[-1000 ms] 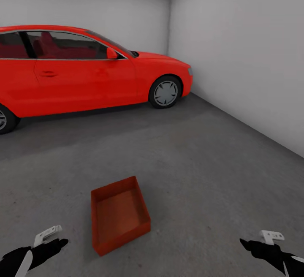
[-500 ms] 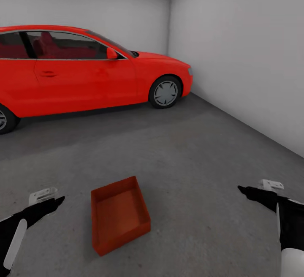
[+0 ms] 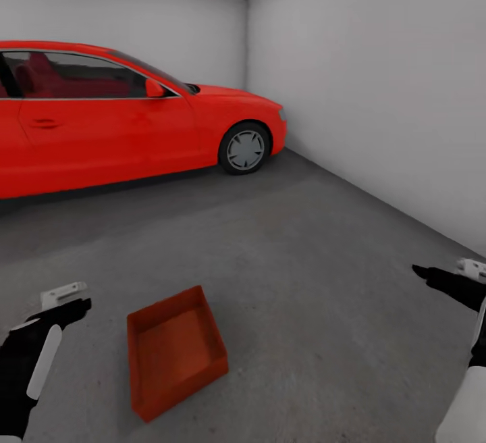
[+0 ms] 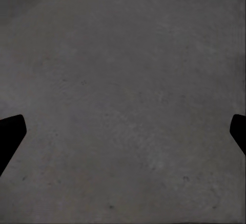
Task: Move the two storage containers from the living room to the garage. In the garage, place one container on the floor and stack the other container on top of it (either order is fine).
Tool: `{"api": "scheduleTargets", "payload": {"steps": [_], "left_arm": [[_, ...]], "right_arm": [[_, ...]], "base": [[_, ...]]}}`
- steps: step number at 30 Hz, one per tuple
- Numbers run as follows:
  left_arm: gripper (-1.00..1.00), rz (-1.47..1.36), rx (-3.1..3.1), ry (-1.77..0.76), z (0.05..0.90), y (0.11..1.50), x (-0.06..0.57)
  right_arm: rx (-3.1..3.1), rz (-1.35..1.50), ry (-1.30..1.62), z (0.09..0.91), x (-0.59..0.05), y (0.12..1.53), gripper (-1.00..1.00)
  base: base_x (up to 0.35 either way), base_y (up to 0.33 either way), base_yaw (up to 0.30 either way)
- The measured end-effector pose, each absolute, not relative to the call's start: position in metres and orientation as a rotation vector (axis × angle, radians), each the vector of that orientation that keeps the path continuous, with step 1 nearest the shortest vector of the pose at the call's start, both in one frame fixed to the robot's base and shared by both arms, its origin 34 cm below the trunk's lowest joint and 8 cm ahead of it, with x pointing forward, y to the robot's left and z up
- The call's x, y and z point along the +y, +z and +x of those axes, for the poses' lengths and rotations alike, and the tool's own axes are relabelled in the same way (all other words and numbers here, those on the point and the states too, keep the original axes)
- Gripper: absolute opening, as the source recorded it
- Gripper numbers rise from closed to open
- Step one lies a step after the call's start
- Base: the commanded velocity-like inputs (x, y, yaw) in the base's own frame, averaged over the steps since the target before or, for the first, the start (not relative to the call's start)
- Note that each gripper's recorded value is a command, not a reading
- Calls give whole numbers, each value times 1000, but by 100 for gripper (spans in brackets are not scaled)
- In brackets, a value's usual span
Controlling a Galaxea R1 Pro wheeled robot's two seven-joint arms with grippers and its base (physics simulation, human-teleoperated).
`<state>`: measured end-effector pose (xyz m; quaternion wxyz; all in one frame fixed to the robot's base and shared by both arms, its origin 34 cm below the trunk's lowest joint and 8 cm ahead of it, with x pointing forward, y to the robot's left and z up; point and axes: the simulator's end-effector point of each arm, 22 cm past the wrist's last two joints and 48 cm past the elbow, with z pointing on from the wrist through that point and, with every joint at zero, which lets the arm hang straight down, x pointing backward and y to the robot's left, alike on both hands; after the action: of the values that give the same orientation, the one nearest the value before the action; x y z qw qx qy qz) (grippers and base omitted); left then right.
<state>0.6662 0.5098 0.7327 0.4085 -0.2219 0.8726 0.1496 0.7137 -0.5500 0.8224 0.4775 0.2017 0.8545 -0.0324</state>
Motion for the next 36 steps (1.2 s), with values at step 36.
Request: {"api": "scheduleTargets", "payload": {"steps": [36], "left_arm": [[100, -232, 2607, 73, 619, 568, 260]], "right_arm": [[2126, 387, -7, 724, -520, 759, 100]], "base": [[0, 0, -282]]}}
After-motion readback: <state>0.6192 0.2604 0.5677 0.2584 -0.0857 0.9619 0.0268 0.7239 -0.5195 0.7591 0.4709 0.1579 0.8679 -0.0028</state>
